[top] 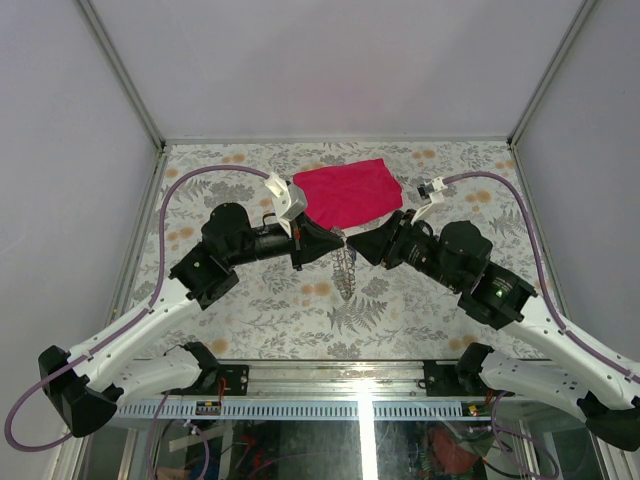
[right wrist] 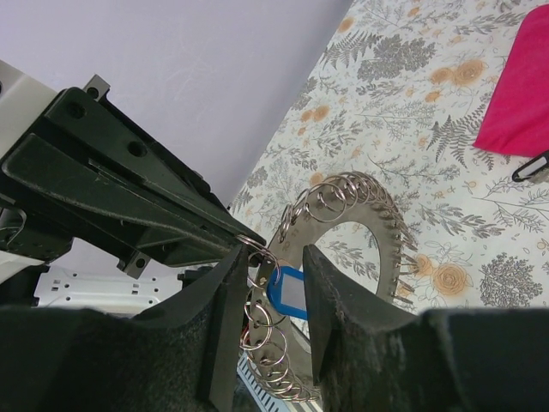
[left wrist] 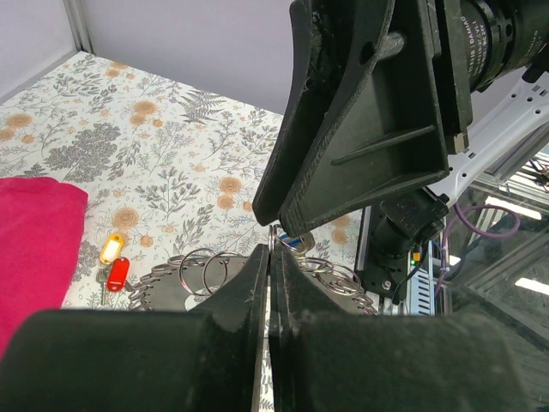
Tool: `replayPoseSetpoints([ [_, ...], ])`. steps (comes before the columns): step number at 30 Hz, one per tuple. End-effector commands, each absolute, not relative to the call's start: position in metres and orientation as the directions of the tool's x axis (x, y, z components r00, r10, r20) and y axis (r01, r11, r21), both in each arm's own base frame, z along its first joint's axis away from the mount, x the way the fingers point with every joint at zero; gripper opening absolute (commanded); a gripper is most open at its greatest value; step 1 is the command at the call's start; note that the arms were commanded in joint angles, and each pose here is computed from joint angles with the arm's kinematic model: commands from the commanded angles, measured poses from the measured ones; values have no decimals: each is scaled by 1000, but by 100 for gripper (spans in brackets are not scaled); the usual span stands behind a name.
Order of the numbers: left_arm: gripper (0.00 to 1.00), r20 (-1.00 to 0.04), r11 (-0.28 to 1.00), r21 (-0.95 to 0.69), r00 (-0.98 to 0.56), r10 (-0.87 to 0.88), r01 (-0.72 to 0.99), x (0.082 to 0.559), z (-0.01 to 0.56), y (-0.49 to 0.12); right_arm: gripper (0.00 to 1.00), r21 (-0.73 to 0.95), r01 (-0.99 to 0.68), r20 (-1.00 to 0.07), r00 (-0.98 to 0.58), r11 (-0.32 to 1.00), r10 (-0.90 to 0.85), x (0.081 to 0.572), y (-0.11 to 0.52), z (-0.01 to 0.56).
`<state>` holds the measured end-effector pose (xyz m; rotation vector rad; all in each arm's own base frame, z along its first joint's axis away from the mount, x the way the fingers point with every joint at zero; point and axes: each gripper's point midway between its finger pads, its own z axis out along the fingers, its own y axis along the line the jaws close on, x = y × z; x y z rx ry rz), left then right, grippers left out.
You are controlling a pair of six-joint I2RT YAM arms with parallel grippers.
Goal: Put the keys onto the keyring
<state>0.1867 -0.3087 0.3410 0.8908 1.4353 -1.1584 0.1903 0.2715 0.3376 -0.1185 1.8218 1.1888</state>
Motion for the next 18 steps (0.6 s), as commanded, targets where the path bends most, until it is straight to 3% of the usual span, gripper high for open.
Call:
replayPoseSetpoints([
  [1, 0, -985, 233, -121, -89, -145, 965, 181, 373, -308, 39, 681, -542, -729, -560, 492, 393, 190, 277, 346],
  [11, 0, -985, 241, -123, -89, -149, 963, 181, 373, -306, 34, 692, -538, -719, -574, 481, 393, 189, 279, 344],
  [18, 0, -985, 244, -123, -88, -149, 962, 182, 372, -306, 19, 690, -536, -721, -561, 486, 406, 189, 275, 346],
])
